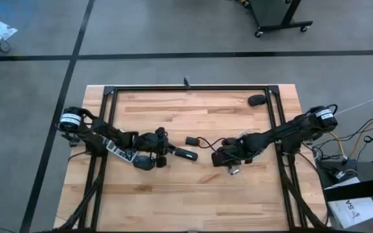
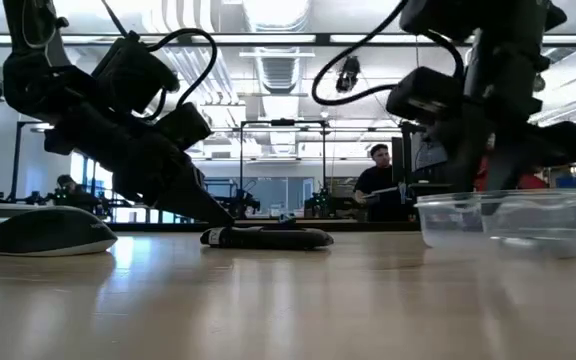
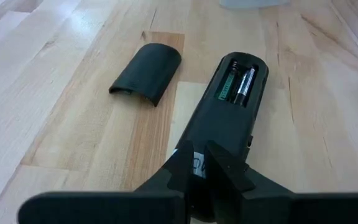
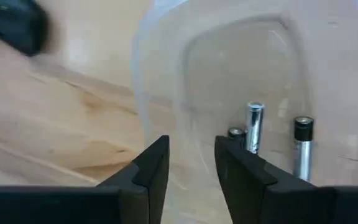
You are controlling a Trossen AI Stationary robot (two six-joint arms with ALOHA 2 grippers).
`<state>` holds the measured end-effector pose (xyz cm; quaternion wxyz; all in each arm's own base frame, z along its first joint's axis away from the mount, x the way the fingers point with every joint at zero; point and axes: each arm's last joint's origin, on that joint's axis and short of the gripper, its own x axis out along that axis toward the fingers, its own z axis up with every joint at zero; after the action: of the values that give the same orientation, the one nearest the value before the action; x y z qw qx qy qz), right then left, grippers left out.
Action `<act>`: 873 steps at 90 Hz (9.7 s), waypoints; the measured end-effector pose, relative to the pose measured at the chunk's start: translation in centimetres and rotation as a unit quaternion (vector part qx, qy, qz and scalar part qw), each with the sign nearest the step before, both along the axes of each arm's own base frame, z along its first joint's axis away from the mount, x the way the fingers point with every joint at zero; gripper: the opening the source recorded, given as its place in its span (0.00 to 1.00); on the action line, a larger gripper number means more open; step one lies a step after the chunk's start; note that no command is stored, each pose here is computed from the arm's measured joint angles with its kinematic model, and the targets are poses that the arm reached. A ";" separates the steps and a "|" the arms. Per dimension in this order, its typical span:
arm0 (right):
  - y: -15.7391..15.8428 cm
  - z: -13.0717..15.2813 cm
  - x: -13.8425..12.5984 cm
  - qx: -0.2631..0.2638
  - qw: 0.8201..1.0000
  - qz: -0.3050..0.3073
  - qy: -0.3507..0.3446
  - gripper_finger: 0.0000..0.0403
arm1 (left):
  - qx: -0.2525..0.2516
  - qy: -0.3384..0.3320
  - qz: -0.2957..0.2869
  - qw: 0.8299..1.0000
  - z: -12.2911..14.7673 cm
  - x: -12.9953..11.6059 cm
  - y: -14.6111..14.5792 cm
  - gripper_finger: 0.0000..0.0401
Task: Insert battery
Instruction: Insert the silver battery into the remote battery compartment, then close the remote battery compartment
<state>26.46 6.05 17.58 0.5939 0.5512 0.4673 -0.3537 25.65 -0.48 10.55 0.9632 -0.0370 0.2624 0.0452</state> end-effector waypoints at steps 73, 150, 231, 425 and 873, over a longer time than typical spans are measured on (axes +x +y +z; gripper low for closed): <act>0.7 -4.2 1.6 0.003 0.983 0.178 0.049 0.07 | 0.001 -0.001 0.001 1.000 0.0 0.0 0.0 0.05; -0.8 4.3 3.6 -0.285 0.900 0.327 0.042 0.05 | 0.001 -0.001 0.001 1.000 0.0 0.0 0.0 0.05; -2.3 2.2 11.3 -0.394 0.829 0.360 -0.165 0.05 | 0.000 0.000 0.001 1.000 0.0 0.0 0.0 0.05; -1.8 -6.3 12.6 -0.325 0.827 0.444 -0.111 0.05 | -0.010 -0.075 -0.012 0.997 1.3 0.6 -0.2 0.05; -8.3 -1.9 0.4 -0.286 0.820 0.460 0.184 0.05 | -0.010 -0.127 -0.074 0.989 4.9 -2.8 -2.2 0.05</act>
<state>26.83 -2.26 15.72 0.7215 0.0018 0.6448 -0.2521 22.84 -2.67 15.45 0.9890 -0.0323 0.1402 -0.0334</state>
